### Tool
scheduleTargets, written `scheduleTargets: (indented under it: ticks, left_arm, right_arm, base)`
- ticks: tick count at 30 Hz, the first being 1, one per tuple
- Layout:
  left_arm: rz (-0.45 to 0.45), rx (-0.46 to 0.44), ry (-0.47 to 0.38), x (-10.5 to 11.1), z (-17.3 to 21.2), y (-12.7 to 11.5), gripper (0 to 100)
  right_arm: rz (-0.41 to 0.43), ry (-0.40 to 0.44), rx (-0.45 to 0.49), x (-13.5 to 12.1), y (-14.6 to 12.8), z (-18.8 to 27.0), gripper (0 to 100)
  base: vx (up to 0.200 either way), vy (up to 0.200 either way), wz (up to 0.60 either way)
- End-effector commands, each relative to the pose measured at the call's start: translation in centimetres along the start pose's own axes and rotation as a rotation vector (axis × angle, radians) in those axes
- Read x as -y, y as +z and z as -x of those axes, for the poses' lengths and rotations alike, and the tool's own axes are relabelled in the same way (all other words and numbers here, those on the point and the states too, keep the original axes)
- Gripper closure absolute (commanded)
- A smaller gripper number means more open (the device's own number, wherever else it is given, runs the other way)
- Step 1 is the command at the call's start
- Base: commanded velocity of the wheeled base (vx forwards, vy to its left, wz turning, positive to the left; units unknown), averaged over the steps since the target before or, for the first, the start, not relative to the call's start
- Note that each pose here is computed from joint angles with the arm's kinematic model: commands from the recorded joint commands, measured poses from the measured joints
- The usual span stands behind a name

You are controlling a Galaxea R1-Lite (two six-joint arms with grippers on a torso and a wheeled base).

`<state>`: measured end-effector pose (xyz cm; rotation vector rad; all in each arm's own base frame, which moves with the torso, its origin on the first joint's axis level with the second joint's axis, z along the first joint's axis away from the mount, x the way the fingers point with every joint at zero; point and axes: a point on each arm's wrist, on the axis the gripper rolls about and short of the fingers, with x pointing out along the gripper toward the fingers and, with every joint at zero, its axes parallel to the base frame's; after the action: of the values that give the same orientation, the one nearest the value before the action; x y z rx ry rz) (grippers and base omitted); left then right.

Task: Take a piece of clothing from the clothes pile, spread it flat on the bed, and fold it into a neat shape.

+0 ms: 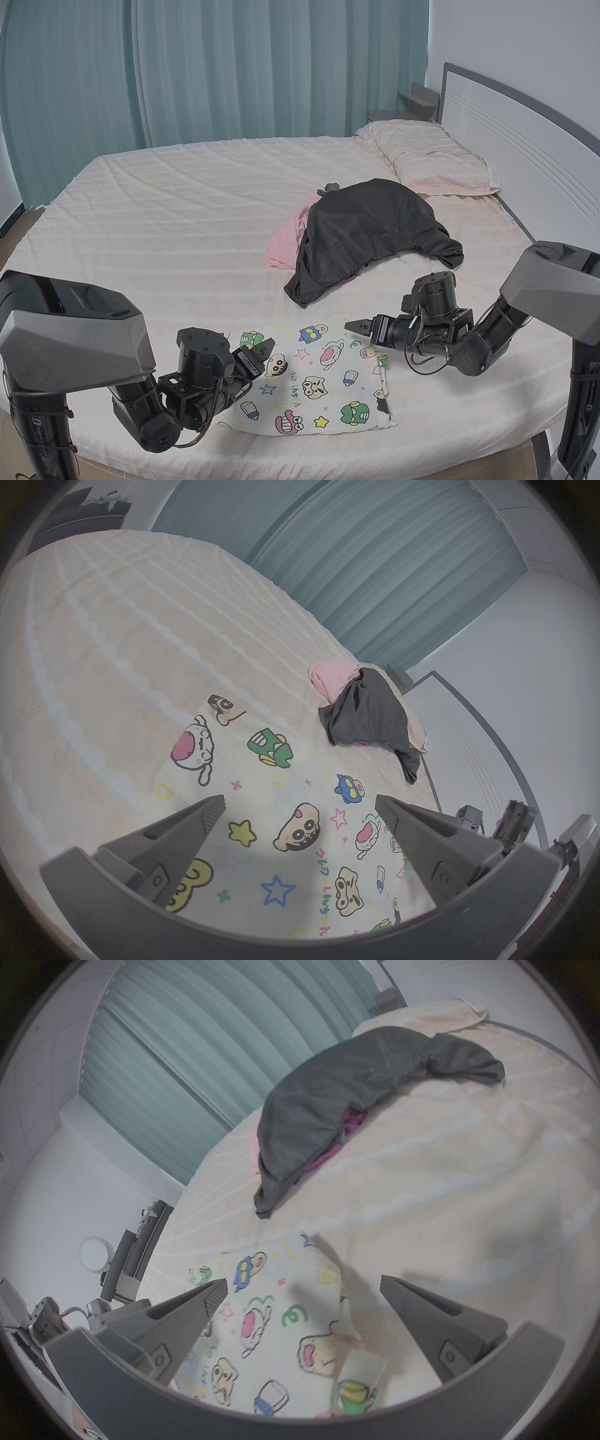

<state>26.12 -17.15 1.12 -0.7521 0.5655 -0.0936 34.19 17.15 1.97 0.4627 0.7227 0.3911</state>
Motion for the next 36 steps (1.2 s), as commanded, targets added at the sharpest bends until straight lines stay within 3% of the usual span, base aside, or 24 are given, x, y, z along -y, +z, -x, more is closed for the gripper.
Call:
scheduleTargets:
  ticks: [1,10,17,18,26,36]
  left_arm:
    - [-0.006,-0.012,0.017,-0.4,-0.3,-0.5,0]
    - [-0.006,-0.018,0.026,-0.7,-0.6,-0.7,0]
    - [-0.007,-0.021,0.026,-0.7,-0.6,-0.7,0]
    - [-0.007,-0.022,0.025,-0.7,-0.6,-0.7,0]
    - [-0.010,-0.027,0.032,-0.9,-0.8,-0.9,0]
    - [-0.012,-0.030,0.036,-0.9,-0.8,-1.0,0]
  right_arm:
    - [-0.027,-0.043,-0.047,1.7,-1.2,-2.7,0]
    - [-0.024,-0.014,0.009,1.4,0.4,-4.8,0]
    - [-0.020,0.000,-0.012,1.1,0.3,-5.2,0]
    - [-0.023,-0.002,-0.014,1.2,0.3,-5.3,100]
    - [-0.041,-0.013,0.022,2.2,1.4,-5.7,100]
    - [-0.145,-0.014,0.078,2.9,2.8,-5.1,100]
  base:
    - [0.000,0.000,0.00]
    - [0.000,0.000,0.00]
    - [0.000,0.000,0.00]
    - [0.000,0.000,0.00]
    - [0.000,0.000,0.00]
    - [0.000,0.000,0.00]
